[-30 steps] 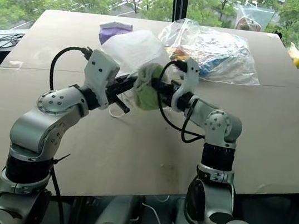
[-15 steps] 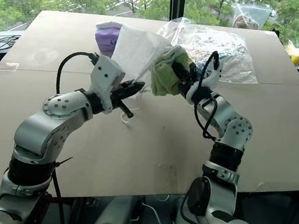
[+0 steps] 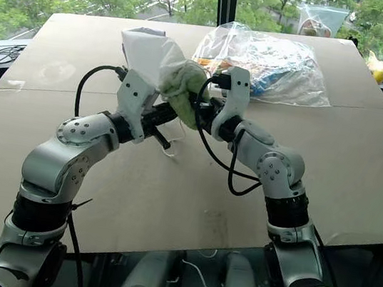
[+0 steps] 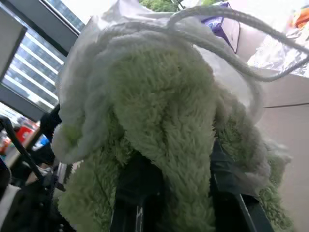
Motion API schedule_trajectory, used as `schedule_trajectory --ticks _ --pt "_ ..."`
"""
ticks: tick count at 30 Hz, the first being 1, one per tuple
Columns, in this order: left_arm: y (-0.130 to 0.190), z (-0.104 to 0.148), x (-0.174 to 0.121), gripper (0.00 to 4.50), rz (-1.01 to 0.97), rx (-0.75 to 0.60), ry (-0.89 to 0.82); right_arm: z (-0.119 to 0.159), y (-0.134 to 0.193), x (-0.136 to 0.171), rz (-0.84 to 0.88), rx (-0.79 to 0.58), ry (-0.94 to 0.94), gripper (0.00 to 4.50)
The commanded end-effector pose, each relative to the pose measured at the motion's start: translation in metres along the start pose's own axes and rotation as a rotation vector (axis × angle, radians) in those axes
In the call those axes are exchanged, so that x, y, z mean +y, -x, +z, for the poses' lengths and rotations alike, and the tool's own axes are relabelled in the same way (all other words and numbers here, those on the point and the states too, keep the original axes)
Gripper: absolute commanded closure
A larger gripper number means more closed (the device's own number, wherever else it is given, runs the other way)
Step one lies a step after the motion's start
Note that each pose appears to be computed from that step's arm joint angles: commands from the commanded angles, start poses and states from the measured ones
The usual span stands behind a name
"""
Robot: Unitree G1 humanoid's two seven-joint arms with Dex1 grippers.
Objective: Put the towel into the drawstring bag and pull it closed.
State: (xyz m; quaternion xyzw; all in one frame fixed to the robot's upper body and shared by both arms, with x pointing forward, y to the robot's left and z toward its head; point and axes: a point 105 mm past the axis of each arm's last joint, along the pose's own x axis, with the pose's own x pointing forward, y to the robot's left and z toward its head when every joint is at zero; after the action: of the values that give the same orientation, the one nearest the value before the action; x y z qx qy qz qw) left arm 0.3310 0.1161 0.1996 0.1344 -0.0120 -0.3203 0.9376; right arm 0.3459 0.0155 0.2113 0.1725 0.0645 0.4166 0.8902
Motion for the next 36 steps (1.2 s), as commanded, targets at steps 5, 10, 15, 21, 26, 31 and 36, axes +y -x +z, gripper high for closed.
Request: schedule_trajectory --ticks 5,10,15,21,26,31,36 --pt "0.005 0.041 -0.015 4.50 -0.071 -0.182 -0.089 -0.015 -0.008 -0.005 -0.031 0.014 0.377 4.35" --pt "0.012 0.043 -0.026 4.50 -0.161 -0.201 -0.076 0.005 -0.011 -0.031 -0.183 -0.108 0.018 4.35" --pt "0.015 0.043 -0.021 4.50 -0.163 -0.208 -0.081 0.019 -0.008 -0.041 -0.179 -0.167 -0.311 4.35" --pt "0.012 0.046 -0.015 4.50 -0.139 -0.226 -0.115 -0.010 -0.002 -0.007 0.007 -0.001 0.240 4.35" --pt "0.012 0.047 -0.022 4.50 -0.187 -0.227 -0.119 -0.032 0.007 0.010 0.173 0.064 0.688 4.35" --pt "0.012 0.045 -0.032 4.50 -0.256 -0.217 -0.115 -0.029 0.012 0.019 0.306 -0.002 0.881 4.35" --pt "0.014 0.044 -0.041 4.50 -0.311 -0.214 -0.102 -0.015 0.015 0.028 0.361 -0.126 0.685 4.35"
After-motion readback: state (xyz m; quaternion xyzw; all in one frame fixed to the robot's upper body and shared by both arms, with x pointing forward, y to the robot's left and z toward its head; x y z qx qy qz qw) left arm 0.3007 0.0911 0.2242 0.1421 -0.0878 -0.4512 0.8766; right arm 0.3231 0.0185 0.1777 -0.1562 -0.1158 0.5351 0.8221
